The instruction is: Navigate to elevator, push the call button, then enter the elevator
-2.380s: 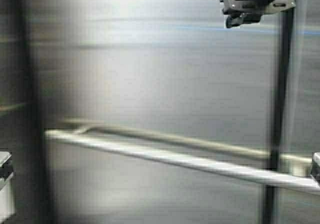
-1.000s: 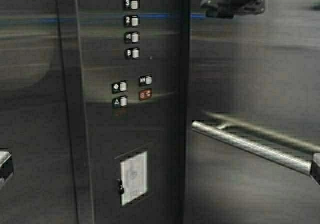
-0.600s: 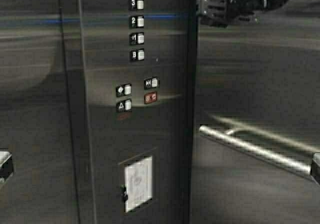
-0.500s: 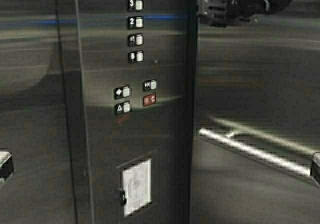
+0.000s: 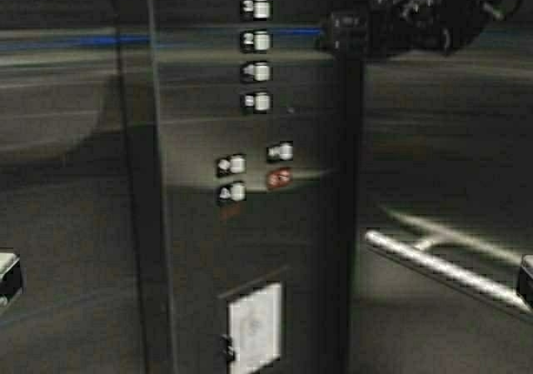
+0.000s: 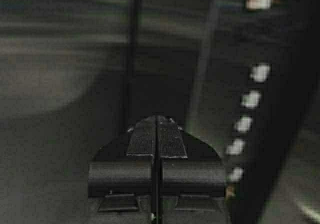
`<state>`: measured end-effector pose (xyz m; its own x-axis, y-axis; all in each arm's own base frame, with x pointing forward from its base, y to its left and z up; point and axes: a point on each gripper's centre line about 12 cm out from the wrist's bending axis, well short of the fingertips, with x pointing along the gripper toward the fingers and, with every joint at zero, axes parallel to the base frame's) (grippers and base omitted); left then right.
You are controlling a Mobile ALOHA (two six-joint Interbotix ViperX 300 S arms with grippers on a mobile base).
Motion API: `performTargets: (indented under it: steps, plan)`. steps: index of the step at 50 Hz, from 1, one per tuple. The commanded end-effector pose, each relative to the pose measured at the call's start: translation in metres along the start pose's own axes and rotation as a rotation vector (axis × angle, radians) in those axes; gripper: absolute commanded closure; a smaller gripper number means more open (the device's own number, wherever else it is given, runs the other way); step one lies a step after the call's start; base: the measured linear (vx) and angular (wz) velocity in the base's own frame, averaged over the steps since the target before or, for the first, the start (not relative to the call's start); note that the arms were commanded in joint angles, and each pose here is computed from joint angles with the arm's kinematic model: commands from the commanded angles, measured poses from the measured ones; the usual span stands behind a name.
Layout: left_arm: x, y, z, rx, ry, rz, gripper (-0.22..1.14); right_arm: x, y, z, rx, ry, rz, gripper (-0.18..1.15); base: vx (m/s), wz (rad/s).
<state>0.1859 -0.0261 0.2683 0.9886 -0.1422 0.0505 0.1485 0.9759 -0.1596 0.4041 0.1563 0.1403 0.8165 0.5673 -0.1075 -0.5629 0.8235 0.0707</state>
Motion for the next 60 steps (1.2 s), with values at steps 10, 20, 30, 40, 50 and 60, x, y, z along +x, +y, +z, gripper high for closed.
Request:
performTargets:
  steps: [10,20,30,40,50,60]
  plan:
    - [0.003,-0.001,0.005,0.005,-0.012,-0.004,0.89,0.004,-0.004,-0.015,0.019,-0.030,-0.014,0.92,0.11,0.11]
    - [0.003,-0.001,0.005,0.005,-0.009,-0.002,0.89,0.009,-0.008,-0.027,0.045,-0.041,-0.025,0.92,0.09,0.07]
    - [0.003,-0.001,0.004,0.006,-0.008,-0.001,0.89,0.009,-0.008,-0.028,0.047,-0.047,-0.023,0.92,0.06,0.05]
    - [0.003,-0.001,0.004,0.006,-0.008,-0.001,0.89,0.016,-0.010,-0.026,0.042,-0.060,-0.022,0.92,0.05,0.03]
    - [0.003,-0.001,0.004,0.008,-0.006,-0.001,0.89,0.026,-0.012,-0.026,0.040,-0.072,-0.018,0.92,0.03,0.03]
    - [0.003,0.000,0.003,0.009,-0.005,-0.001,0.89,0.035,-0.016,-0.030,0.044,-0.077,-0.020,0.92,0.02,0.02]
